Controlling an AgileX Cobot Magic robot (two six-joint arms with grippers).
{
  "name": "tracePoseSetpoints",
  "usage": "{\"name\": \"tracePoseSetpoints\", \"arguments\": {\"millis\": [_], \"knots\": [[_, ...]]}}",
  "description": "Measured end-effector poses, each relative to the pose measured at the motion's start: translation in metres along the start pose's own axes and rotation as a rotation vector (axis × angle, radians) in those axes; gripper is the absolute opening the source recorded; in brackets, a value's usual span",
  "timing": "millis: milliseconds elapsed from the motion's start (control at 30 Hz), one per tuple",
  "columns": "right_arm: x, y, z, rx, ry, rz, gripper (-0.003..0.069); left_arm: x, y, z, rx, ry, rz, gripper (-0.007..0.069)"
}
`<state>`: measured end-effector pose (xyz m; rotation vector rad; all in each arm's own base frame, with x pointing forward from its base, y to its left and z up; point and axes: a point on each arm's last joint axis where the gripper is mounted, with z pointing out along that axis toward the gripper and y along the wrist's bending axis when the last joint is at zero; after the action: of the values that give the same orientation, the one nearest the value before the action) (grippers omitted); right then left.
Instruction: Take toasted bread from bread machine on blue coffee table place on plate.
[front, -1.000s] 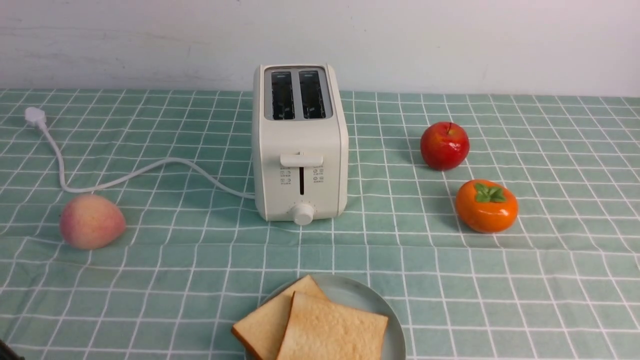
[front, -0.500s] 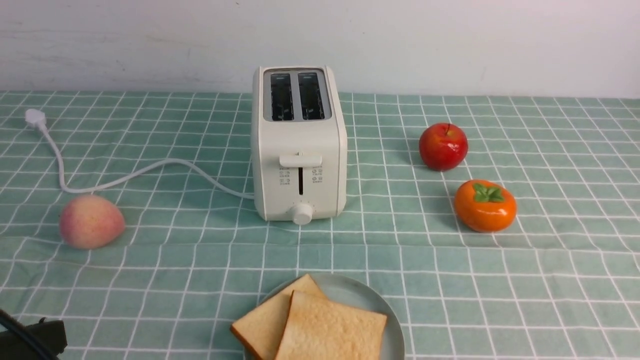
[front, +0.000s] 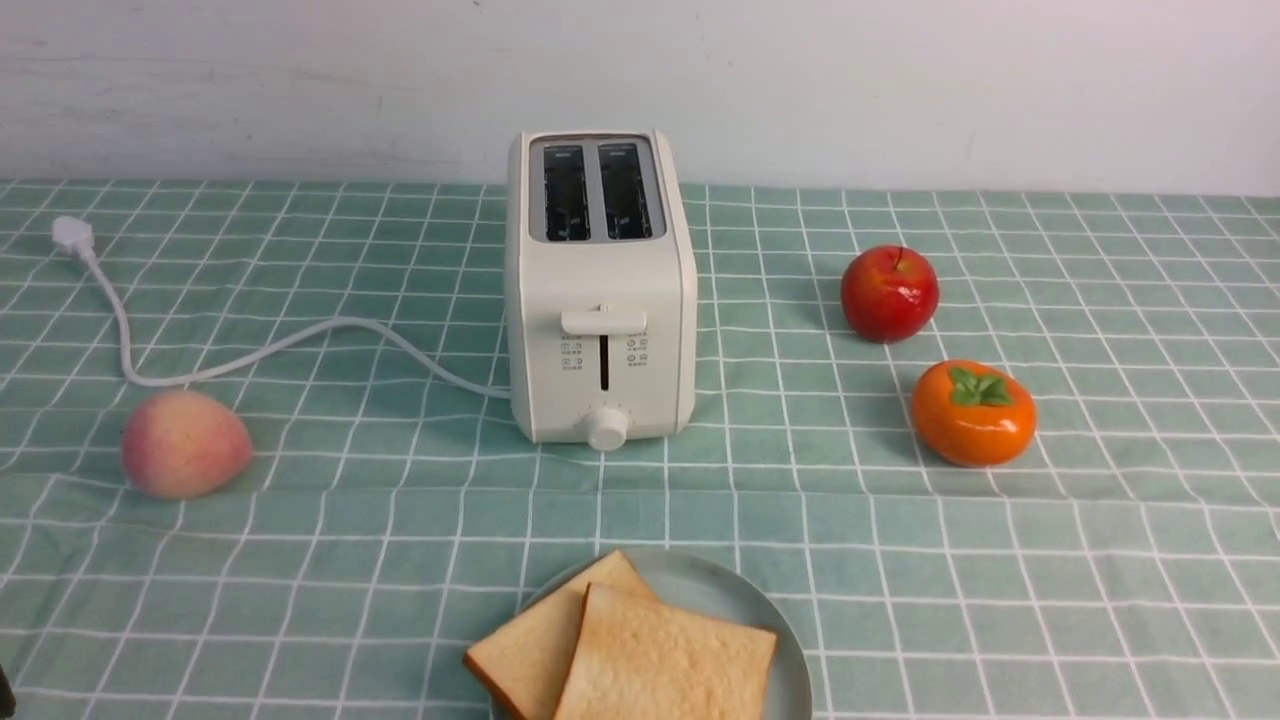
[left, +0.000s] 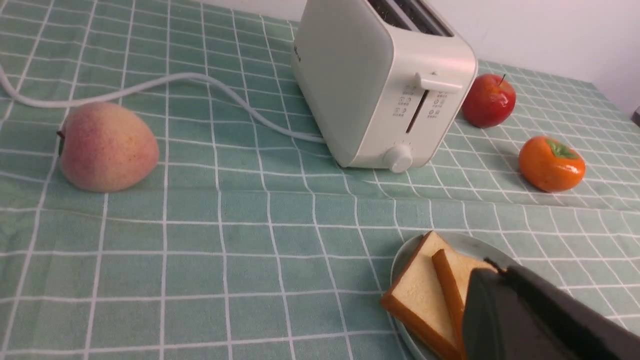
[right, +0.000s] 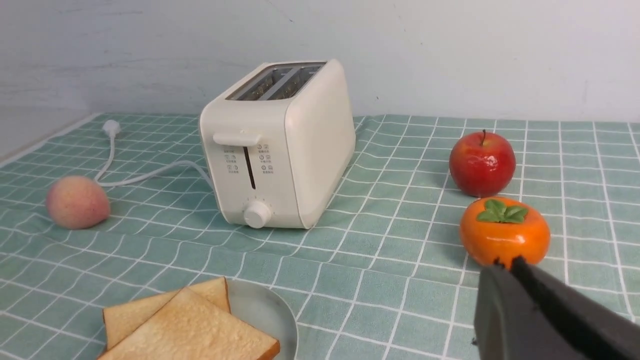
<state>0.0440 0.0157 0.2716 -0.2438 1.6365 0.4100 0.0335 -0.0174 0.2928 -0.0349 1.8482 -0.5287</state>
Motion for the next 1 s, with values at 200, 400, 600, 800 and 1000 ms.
{"name": "tracePoseSetpoints", "arguments": {"millis": [200,400,600,800,1000], "knots": [[0.0,0.0,0.0,0.0,-0.002,-0.001,0.0004,0.0,0.0,-0.001,0.003,-0.009,0.0,-0.0014],[0.0,0.0,0.0,0.0,-0.002,-0.001,0.0008,0.0,0.0,-0.001,0.003,-0.007,0.0,-0.0014],[0.0,0.0,0.0,0.0,-0.002,-0.001,0.0015,0.0,0.0,-0.001,0.0,-0.009,0.007,-0.0014],[0.0,0.0,0.0,0.0,-0.002,-0.001,0.0016,0.007,0.008,0.01,-0.023,-0.083,0.036,-0.0014],[0.0,0.0,0.0,0.0,-0.002,-0.001,0.0023,0.052,0.038,0.028,-0.149,-0.221,-0.01,-0.0014]]}}
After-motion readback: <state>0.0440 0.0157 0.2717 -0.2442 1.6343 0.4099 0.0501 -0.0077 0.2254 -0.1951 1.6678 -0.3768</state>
